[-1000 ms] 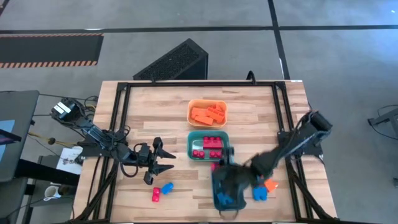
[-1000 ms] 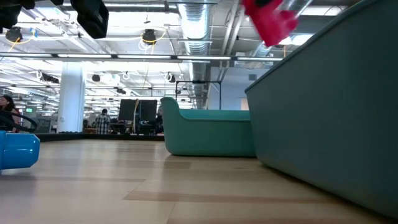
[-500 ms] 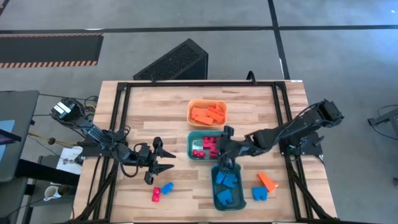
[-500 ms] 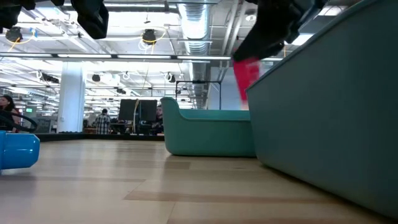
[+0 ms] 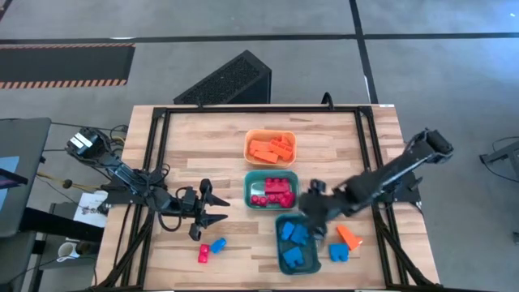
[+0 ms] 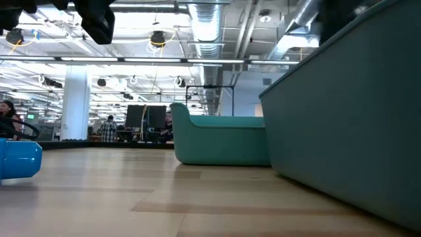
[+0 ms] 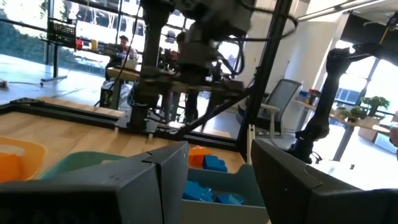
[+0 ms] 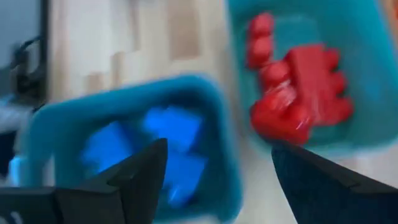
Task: Sort & place blocks by color
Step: Put the blue game piece into the blue bin
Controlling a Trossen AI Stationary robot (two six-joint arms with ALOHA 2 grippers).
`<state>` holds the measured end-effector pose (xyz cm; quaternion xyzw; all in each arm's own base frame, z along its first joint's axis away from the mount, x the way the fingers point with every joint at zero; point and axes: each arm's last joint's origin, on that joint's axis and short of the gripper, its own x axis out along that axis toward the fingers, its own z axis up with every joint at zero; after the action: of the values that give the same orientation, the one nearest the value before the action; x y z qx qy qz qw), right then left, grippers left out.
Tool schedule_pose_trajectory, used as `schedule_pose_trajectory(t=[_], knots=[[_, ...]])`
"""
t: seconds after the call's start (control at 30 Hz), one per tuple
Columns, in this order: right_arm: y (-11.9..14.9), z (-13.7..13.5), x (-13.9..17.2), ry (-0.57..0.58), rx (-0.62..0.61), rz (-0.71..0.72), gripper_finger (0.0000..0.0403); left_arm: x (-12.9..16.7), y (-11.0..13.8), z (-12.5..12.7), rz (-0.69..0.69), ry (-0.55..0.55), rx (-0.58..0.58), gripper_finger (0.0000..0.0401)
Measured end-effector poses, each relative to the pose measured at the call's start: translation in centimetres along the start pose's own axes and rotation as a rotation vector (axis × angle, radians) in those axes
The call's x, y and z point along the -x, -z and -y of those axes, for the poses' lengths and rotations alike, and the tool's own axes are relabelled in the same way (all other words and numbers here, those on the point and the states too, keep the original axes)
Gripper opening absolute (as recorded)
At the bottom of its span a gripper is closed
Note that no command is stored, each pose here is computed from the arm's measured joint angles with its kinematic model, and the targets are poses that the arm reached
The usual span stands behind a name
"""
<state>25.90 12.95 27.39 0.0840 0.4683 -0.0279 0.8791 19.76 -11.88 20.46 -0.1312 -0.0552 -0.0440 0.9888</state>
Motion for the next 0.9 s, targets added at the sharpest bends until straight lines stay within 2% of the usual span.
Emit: schedule_pose_trajectory(t=[0.2, 0.43, 0.63, 0.9], knots=[[4.0, -3.7, 1.7, -0.032, -0.043, -0.108, 0.0296, 0.0, 0.0, 0.0, 0.002, -0.001, 0.009, 0.0164], [8.6, -6.0, 1.5, 0.09, -0.12, -0.305, 0.0295, 0.0, -0.1, 0.0, 0.005, -0.001, 0.033, 0.0164], [11.2, -8.1, 0.1, 0.114, -0.098, -0.367, 0.0295, 0.0, -0.1, 0.0, 0.006, -0.004, 0.032, 0.0164], [13.9, -9.5, -3.8, 0.185, -0.041, -0.569, 0.0299, 0.0, 0.0, 0.0, 0.002, -0.005, 0.03, 0.0164]])
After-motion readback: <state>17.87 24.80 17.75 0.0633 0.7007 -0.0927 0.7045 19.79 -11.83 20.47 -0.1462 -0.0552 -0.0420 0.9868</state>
